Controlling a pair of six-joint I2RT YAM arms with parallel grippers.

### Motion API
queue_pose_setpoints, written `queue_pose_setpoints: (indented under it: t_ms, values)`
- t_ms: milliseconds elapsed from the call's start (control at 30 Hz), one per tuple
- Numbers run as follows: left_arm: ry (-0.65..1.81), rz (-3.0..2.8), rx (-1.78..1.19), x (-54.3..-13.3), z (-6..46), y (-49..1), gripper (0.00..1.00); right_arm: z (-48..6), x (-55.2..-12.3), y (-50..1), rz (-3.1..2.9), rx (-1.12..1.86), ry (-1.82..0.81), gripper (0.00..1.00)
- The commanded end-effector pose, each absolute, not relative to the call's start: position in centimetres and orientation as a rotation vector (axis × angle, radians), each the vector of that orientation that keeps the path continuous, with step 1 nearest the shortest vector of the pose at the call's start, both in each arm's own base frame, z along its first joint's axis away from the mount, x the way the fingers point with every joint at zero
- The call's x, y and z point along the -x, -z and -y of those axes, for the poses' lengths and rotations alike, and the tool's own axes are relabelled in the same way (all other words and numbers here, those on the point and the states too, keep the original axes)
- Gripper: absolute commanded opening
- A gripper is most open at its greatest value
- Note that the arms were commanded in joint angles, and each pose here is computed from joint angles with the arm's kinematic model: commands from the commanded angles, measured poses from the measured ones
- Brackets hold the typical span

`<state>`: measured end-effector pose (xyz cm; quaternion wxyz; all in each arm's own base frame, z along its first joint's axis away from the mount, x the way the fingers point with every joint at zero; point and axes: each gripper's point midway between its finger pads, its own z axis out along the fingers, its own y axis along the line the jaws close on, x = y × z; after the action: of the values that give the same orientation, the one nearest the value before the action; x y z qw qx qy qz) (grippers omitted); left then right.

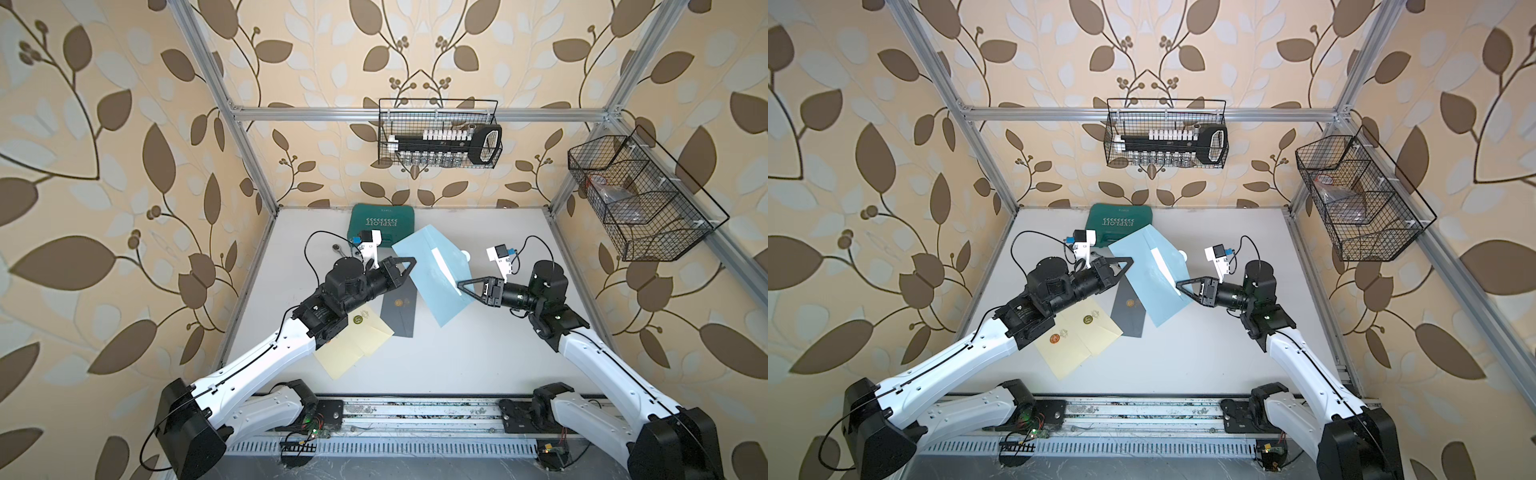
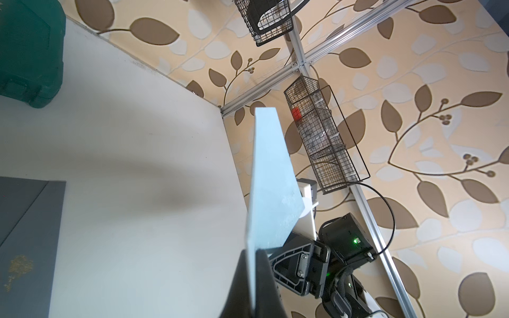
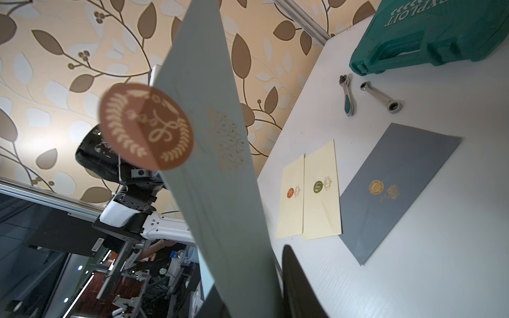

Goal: Open the envelope
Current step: Place the envelope at the center of the board.

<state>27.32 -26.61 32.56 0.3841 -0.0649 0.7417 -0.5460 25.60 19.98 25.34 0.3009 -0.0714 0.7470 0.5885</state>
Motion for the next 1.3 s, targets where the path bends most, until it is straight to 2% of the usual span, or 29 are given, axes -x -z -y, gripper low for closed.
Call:
queue_pose_setpoints:
  t_ms: [0,367,433,500,667,800,900,1167,1267]
  values:
    - [1.403,-1.828,0.142,-27.1,26.2,-34.1,0.00,-20.2,-25.1,-25.4,-1.983,0.235,-1.583,0.22]
    - [1.344,-1.884,0.173,-27.8,26.1,-32.4,0.00,-19.7,-25.7,-24.8,-2.024,0.189,-1.512,0.03]
    - [1.329,-1.915,0.180,-28.0,26.3,-31.4,0.03,-19.4,-26.0,-24.3,-2.055,0.161,-1.467,0.00]
    - [1.317,-1.960,0.203,-28.3,26.6,-30.3,0.16,-19.1,-26.3,-23.5,-2.086,0.137,-1.420,0.00]
    - [1.218,-2.069,0.271,-29.0,26.2,-27.5,0.59,-18.1,-27.3,-21.9,-2.145,0.063,-1.314,0.00]
    - [1.030,-2.155,0.323,-29.4,24.3,-25.0,0.78,-15.2,-29.1,-18.7,-2.259,-0.128,-1.070,0.00]
    - [0.914,-2.204,0.352,-29.4,22.8,-23.4,0.85,-13.0,-30.7,-16.4,-2.304,-0.253,-0.937,0.00]
    - [0.884,-2.256,0.357,-29.1,22.4,-21.3,0.88,-11.0,-34.6,-13.0,-2.334,-0.414,-1.003,0.00]
    - [0.883,-2.261,0.356,-28.9,22.3,-21.1,0.88,-10.1,-35.7,-11.4,-2.369,-0.447,-0.952,0.00]
